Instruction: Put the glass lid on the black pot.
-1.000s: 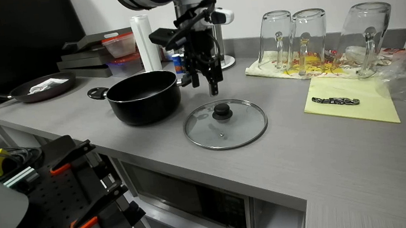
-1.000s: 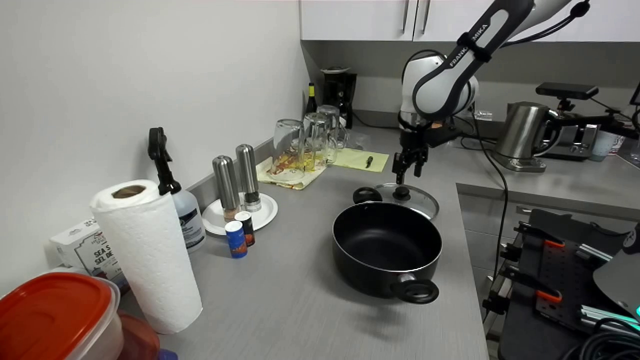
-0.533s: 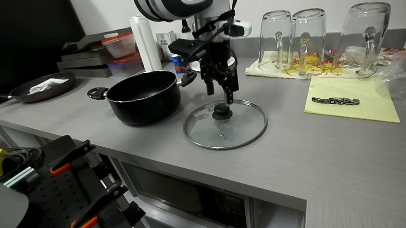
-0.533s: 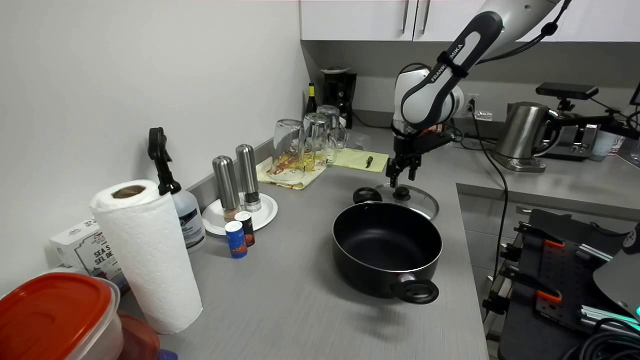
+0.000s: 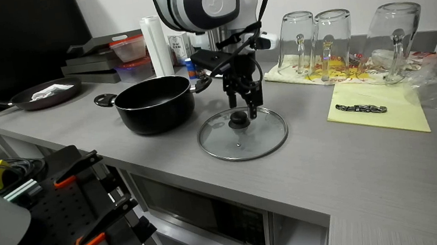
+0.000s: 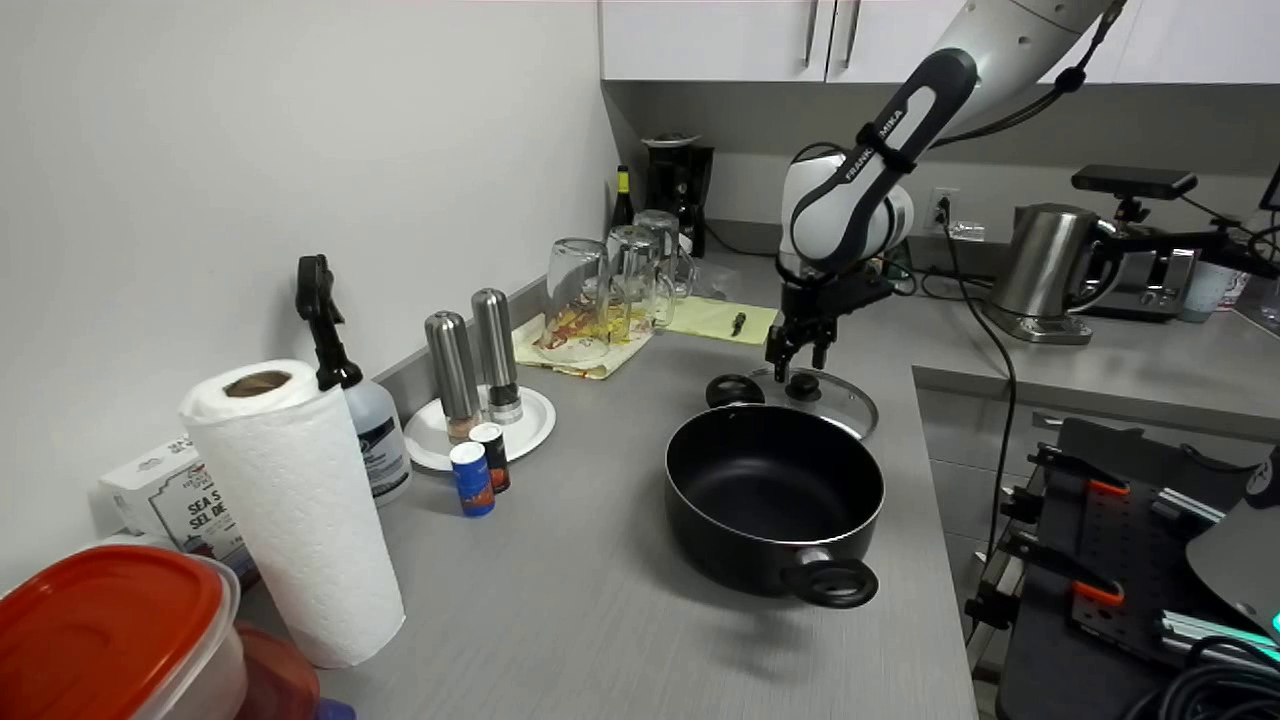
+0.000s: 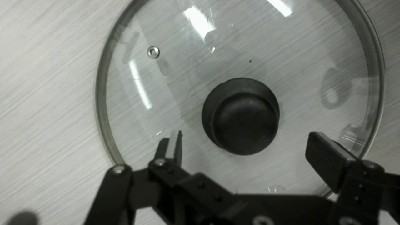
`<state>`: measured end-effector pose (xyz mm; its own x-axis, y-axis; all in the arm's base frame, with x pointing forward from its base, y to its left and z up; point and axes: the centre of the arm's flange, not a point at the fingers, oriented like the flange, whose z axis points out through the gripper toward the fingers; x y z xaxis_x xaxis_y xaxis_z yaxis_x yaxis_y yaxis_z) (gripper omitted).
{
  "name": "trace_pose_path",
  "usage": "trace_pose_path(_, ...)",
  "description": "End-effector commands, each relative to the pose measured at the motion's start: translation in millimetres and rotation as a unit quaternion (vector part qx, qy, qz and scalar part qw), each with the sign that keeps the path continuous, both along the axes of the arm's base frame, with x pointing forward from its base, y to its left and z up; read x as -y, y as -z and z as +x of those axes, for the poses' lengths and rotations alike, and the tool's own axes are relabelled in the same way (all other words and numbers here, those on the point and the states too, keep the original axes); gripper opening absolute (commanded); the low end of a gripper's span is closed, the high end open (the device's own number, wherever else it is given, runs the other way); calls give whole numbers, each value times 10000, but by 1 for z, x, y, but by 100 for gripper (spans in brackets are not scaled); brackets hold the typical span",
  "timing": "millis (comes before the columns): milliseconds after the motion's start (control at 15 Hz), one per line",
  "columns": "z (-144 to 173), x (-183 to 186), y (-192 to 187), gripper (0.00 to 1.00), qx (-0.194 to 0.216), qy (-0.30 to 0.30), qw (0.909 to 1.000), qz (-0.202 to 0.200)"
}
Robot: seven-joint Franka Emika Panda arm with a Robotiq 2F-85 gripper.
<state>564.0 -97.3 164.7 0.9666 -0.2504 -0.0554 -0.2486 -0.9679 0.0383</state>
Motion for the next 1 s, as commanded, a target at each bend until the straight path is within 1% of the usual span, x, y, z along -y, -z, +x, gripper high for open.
trace_pose_path(0,7,4,8,100,47,87,9999,88)
trace_pose_path(267,3,5,8,100,25,114,9999,118)
trace_pose_path(333,2,4,7,94,30,105,9999,128)
trace_pose_path(400,-1,2,5,74,35,93,9998,146)
trace_pose_path(533,-5,-3,2,69,32,71,9998,170)
trace_pose_path(600,-7,-6,1,64,23,61,9998,178)
trace_pose_path(933,-18,-16,-5,25,-18,10,9995,308)
